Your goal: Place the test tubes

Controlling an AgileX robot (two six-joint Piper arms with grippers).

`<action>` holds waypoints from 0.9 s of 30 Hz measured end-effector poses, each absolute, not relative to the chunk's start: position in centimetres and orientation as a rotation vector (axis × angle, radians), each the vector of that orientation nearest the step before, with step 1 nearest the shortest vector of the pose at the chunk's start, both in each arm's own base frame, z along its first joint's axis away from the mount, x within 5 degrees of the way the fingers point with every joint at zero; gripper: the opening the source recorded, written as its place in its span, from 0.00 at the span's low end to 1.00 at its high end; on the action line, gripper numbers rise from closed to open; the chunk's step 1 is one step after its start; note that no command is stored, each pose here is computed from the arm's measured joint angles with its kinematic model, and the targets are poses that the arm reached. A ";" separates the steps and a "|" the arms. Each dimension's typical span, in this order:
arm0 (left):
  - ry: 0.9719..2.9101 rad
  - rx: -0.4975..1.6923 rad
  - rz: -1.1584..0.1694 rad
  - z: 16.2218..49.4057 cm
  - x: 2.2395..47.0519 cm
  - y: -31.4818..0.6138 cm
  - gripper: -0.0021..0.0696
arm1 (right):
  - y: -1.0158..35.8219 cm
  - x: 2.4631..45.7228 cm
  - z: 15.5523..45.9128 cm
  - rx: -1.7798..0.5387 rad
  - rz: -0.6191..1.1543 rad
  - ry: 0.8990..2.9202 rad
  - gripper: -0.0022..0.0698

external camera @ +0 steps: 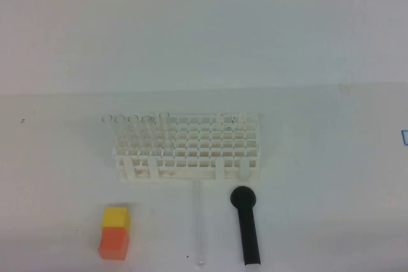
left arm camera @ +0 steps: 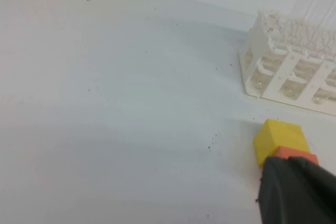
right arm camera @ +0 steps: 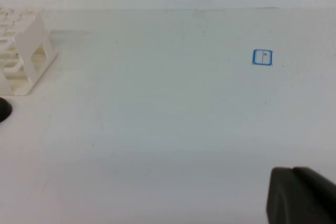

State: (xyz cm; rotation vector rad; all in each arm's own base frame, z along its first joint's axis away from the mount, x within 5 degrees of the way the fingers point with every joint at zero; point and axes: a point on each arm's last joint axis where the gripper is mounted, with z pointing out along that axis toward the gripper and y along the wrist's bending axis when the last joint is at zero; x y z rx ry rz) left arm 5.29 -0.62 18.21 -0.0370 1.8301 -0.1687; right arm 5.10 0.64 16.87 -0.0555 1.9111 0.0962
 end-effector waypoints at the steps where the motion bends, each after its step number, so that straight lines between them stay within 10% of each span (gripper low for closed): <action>1: 1.830 -0.037 -0.169 18.2 5.3 -0.6 0.03 | 0.6 5.1 16.9 -0.055 0.096 1.911 0.03; 27: 1.830 -0.026 -0.152 18.2 5.3 -0.6 0.03 | 0.6 5.1 16.9 -0.055 0.096 1.911 0.03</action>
